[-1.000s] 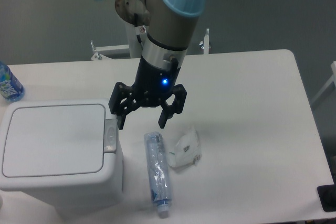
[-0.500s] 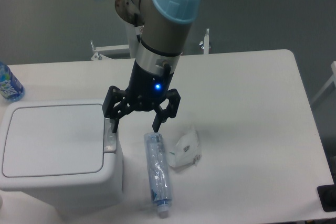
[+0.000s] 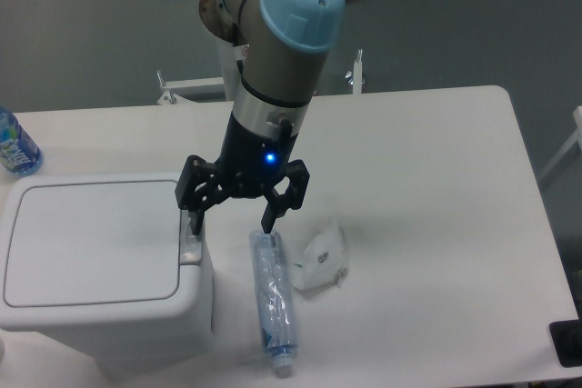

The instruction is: Open the trash can

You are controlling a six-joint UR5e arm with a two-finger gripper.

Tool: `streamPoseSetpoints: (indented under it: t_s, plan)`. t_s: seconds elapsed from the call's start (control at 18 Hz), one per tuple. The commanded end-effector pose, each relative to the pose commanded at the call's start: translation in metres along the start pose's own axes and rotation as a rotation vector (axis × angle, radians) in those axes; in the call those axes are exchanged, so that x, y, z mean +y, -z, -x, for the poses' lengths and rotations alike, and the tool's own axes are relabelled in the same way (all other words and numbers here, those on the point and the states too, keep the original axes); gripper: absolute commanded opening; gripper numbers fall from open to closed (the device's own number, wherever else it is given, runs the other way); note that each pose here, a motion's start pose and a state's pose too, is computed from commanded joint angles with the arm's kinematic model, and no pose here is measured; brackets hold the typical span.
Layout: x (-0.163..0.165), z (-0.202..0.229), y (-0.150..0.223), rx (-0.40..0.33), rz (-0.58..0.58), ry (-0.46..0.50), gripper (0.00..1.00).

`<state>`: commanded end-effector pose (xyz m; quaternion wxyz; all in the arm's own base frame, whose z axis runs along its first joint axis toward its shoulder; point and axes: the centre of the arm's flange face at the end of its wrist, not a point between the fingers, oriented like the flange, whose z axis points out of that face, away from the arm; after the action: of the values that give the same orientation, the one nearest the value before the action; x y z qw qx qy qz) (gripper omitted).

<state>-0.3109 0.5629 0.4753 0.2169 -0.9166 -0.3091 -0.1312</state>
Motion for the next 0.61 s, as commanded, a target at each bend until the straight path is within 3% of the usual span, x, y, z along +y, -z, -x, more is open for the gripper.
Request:
streamPoseSetpoints:
  t_s: [0.61]
  plan:
    - [0.0000,0.0011,-0.0048,0.001,0.008,0.002,1.00]
